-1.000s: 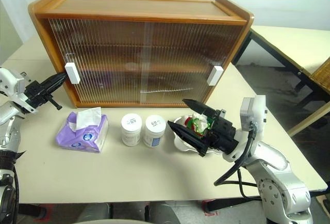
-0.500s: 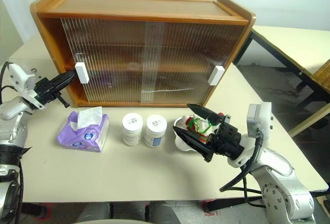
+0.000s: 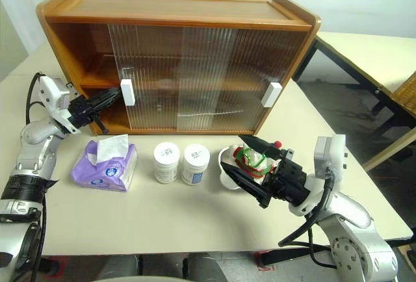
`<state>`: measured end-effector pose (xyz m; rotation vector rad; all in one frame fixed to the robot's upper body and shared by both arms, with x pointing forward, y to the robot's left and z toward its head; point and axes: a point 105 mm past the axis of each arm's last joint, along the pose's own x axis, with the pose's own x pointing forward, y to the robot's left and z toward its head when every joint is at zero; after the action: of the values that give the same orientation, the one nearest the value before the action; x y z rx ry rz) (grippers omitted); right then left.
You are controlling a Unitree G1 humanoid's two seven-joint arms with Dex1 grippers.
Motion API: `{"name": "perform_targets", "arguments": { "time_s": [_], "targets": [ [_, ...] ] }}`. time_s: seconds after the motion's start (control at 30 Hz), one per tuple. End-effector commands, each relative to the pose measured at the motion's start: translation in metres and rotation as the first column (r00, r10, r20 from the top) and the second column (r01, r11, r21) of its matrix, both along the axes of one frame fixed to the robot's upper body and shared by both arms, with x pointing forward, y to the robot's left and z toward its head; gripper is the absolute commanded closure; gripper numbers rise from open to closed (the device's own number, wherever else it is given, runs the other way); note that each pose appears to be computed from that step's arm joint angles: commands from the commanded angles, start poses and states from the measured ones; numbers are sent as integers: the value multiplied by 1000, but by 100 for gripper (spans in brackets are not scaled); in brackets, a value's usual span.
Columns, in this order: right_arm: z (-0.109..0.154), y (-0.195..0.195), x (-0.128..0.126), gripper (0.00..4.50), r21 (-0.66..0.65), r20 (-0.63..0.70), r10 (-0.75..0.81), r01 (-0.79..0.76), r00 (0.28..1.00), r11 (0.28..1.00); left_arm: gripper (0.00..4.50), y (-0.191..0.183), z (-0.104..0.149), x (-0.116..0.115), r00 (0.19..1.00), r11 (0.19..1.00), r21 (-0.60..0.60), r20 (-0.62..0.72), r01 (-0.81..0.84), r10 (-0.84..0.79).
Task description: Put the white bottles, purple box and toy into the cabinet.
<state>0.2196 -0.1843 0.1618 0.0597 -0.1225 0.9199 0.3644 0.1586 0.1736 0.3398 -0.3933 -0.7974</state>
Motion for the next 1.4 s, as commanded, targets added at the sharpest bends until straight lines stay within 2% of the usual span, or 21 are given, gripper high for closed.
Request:
{"name": "perform_targets", "arguments": {
  "time_s": [0.03,0.43,0.6,1.03,1.4],
  "targets": [
    [3,-3,-1,0,-11,17,-22,23,1000,1000,445,-18,1,-2,998,998,2,1,68,-68],
    [2,-3,-2,0,-3,17,-37,37,999,999,445,-64,-4,-3,982,982,-24,-9,189,-189],
    [4,-1,-4,0,0,20,-41,41,999,999,445,-69,-3,-4,978,978,-19,-2,207,-207],
    [6,8,-1,0,4,26,-44,44,999,999,445,-13,6,-10,998,998,-35,34,45,-44],
    [17,9,0,0,-2,38,-33,33,999,999,445,-18,-10,2,1000,999,39,7,-24,24]
  ]
}}
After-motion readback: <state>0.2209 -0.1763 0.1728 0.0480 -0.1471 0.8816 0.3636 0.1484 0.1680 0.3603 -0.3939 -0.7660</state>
